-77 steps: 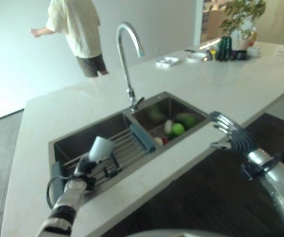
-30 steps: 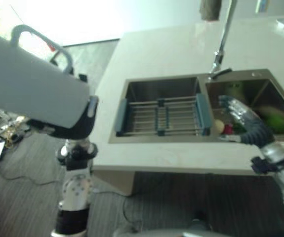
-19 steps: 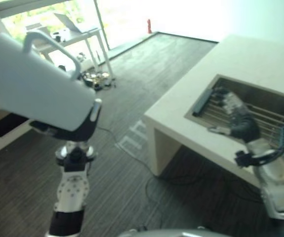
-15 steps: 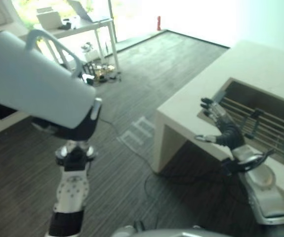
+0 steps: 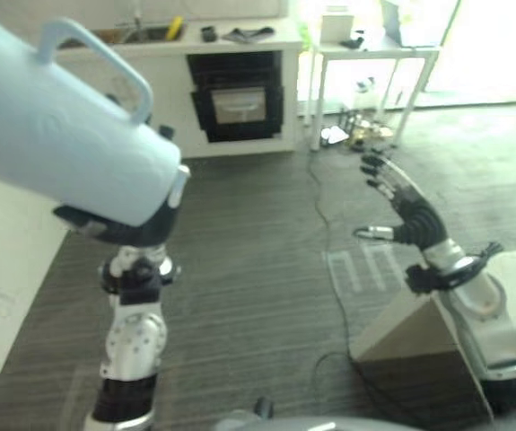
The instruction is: Place the dishes in the dishwasher.
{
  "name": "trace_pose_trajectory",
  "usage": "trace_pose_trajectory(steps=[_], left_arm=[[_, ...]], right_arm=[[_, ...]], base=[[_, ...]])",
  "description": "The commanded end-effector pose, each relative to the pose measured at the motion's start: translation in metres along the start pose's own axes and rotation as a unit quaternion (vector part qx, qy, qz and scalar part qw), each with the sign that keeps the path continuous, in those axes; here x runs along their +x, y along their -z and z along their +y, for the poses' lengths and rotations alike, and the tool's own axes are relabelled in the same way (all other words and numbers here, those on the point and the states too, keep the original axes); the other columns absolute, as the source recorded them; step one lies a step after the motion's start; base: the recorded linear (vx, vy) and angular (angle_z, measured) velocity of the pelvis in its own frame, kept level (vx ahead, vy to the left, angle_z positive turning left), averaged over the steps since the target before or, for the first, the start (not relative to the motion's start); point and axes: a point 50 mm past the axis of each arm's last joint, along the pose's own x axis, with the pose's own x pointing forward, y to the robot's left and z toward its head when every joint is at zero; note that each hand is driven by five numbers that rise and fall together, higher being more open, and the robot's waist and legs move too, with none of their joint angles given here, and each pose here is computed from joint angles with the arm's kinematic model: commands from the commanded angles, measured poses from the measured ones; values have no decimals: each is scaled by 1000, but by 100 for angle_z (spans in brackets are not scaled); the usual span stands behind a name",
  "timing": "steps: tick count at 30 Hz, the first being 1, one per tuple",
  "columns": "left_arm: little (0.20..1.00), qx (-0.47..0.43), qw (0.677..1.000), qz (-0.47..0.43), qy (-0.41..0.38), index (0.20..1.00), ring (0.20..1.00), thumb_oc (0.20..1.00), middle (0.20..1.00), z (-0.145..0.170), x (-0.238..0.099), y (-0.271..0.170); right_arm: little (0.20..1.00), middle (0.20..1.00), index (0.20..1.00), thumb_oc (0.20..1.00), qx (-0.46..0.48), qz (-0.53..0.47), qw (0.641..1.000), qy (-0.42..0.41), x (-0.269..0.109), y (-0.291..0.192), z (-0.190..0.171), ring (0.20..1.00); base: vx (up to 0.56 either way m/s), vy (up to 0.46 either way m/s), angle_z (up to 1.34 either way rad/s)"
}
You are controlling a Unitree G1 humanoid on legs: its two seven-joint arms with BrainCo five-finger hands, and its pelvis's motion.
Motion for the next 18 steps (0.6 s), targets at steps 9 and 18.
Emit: trace_pose_trajectory(steps=[9,18], left_arm=[[200,-36,998,9,50,200,200,200,200,-3,8,-3],[200,-14,999,46,22,200,200,200,200,-6,-3,8]], right_arm=[[1000,1000,1000,1000,-19,-35,998,39,6,-14,-8,1000],[1000,1000,1000,1000,1,-35,997,75,-32,-15,-18,1000]], base=[[-88,-40,69],[-15,97,52]])
